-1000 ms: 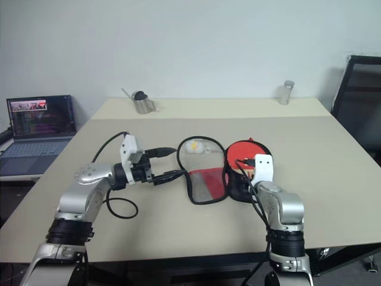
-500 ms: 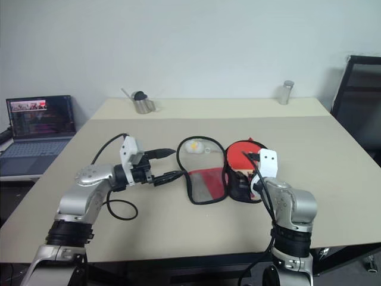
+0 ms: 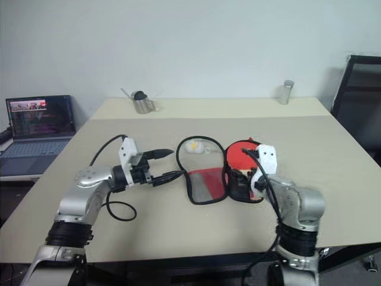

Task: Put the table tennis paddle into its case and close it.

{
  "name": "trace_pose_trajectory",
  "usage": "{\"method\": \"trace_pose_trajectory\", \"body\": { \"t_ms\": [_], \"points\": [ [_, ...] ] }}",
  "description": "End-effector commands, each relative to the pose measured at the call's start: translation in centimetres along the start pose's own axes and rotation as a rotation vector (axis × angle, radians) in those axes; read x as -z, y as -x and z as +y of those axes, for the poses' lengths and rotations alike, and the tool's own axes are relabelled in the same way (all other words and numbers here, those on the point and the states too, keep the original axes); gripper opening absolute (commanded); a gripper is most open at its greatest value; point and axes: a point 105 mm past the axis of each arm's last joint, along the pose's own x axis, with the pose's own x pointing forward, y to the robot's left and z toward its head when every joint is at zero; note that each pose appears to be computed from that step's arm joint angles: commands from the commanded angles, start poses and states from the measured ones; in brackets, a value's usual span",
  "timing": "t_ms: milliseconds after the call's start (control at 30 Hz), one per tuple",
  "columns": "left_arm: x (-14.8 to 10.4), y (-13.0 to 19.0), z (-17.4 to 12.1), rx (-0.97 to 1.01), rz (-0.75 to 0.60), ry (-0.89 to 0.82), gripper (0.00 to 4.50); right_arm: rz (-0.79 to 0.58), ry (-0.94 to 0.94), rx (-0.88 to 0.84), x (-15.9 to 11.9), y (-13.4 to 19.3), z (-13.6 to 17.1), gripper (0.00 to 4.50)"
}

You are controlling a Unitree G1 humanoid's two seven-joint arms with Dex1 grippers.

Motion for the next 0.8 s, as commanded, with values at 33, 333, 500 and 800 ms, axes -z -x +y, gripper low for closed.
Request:
{"method": "trace_pose_trajectory", "body": {
  "t_ms": [33, 333, 500, 800],
  "points": [
    [-0.4, 1.2, 1.5, -0.065, 0.007, -0.049, 4.5, -0.147, 0.23, -0.207, -3.5, 2.6, 2.5, 4.33],
    [2.8, 1.3, 3.1, -0.115, 0.14, -0.04, 4.5, -0.184, 0.433, -0.503, -6.7, 7.4, 2.9, 4.33],
    [3.8, 0.8, 3.6, -0.078, 0.161, 0.003, 4.5, -0.117, 0.538, -0.655, -6.0, 10.0, 4.2, 4.33],
    [6.1, 0.2, 5.1, -0.089, 0.293, -0.026, 4.5, -0.108, 0.581, -0.649, -5.8, 10.3, 4.0, 4.33]
  ]
}}
